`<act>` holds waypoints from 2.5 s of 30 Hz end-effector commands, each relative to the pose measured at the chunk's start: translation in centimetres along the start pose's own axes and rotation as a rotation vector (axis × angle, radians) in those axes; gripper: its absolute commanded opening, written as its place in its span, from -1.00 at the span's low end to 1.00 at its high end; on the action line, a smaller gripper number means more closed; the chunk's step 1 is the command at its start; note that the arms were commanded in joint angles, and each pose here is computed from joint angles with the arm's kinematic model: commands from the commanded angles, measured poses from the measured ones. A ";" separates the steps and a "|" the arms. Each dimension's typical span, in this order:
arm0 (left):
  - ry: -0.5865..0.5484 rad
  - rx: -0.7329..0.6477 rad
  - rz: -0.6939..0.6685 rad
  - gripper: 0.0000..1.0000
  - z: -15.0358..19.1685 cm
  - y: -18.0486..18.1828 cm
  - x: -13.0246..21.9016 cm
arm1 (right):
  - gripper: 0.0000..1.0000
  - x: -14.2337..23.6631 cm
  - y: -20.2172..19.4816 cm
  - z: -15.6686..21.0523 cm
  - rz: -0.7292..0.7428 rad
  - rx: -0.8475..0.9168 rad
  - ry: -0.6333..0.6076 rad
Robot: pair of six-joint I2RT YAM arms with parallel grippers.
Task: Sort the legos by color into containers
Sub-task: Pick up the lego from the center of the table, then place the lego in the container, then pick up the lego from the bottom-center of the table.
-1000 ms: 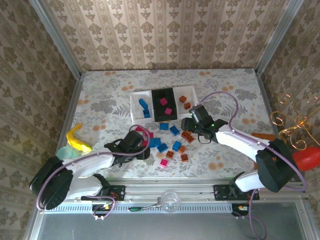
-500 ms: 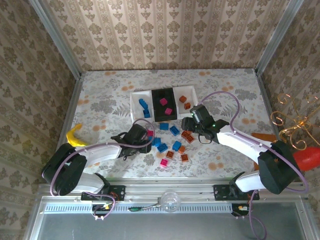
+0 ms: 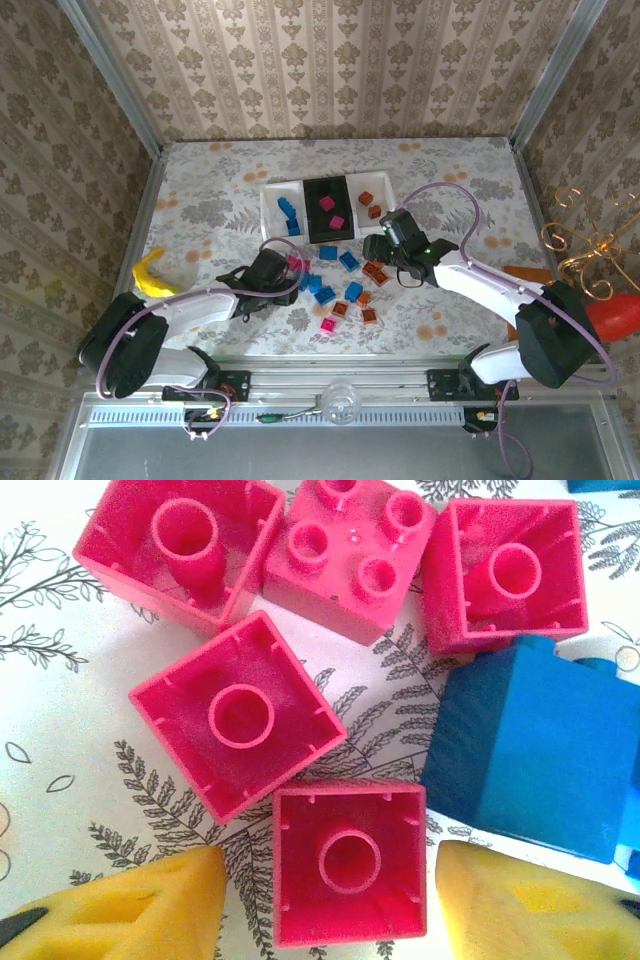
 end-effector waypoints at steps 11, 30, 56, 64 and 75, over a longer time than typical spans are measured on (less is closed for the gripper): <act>-0.059 -0.088 -0.028 0.04 -0.2 0.3 -1.6 | 0.38 0.3 -0.1 0.1 0.012 -0.005 -0.004; -0.202 -0.043 0.129 -0.20 -5.2 -3.4 8.0 | 0.38 0.1 0.5 -0.2 -0.009 -0.004 -0.003; -0.261 0.004 0.253 0.29 -24.7 -9.2 -0.9 | 0.39 1.0 -1.2 1.7 0.030 0.008 0.027; -0.358 0.034 0.366 0.63 -20.6 -9.5 5.8 | 0.40 0.9 -0.6 3.9 -0.008 0.059 0.105; -0.375 0.086 0.281 1.00 -9.0 -4.3 9.5 | 0.47 2.4 0.2 12.9 -0.053 0.233 0.341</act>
Point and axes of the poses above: each hand's point on the last joint's axis, 136 mm out from that joint toward the fingers, its own x axis back along the fingers, its own y axis along the line the jaws close on, z = x × y, the point moved 3 cm from there along x, back along the fingers, and after that the axes turned 1 degree about x, right-handed, at the moved point
